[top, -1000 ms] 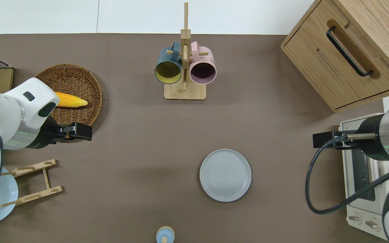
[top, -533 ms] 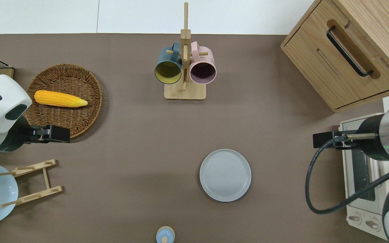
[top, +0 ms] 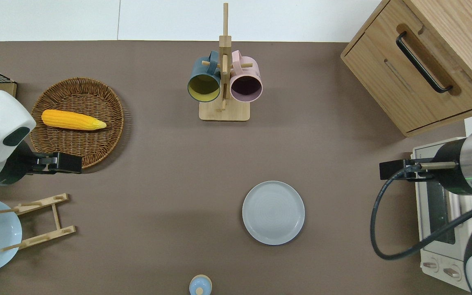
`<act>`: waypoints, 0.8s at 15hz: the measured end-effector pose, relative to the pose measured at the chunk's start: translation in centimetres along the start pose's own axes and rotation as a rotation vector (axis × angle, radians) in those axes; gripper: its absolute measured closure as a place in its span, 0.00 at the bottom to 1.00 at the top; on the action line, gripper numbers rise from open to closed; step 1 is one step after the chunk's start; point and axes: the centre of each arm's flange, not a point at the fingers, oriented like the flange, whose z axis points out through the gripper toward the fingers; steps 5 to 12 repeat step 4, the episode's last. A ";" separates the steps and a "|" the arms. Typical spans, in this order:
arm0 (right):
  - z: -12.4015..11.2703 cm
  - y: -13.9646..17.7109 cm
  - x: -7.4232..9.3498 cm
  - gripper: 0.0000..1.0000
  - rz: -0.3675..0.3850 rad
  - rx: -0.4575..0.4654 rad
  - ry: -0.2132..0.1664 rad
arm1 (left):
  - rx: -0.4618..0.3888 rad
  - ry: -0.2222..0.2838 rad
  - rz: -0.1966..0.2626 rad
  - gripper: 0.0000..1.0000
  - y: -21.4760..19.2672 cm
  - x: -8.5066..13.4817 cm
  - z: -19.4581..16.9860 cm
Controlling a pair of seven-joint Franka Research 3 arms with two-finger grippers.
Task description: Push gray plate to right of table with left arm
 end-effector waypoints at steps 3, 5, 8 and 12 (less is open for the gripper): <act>0.0 0.0 0.0 0.00 0.000 0.000 0.000 | 0.000 0.000 -0.005 0.00 -0.3 0.0 0.0; 0.0 0.0 0.0 0.00 0.000 0.000 0.000 | 0.001 0.000 -0.006 0.00 -0.3 0.0 0.0; 0.0 0.0 0.0 0.00 0.000 0.000 0.000 | 0.001 0.000 -0.006 0.00 -0.3 0.0 0.0; 0.0 0.0 0.0 0.00 0.000 0.000 0.000 | 0.001 0.000 -0.006 0.00 -0.3 0.0 0.0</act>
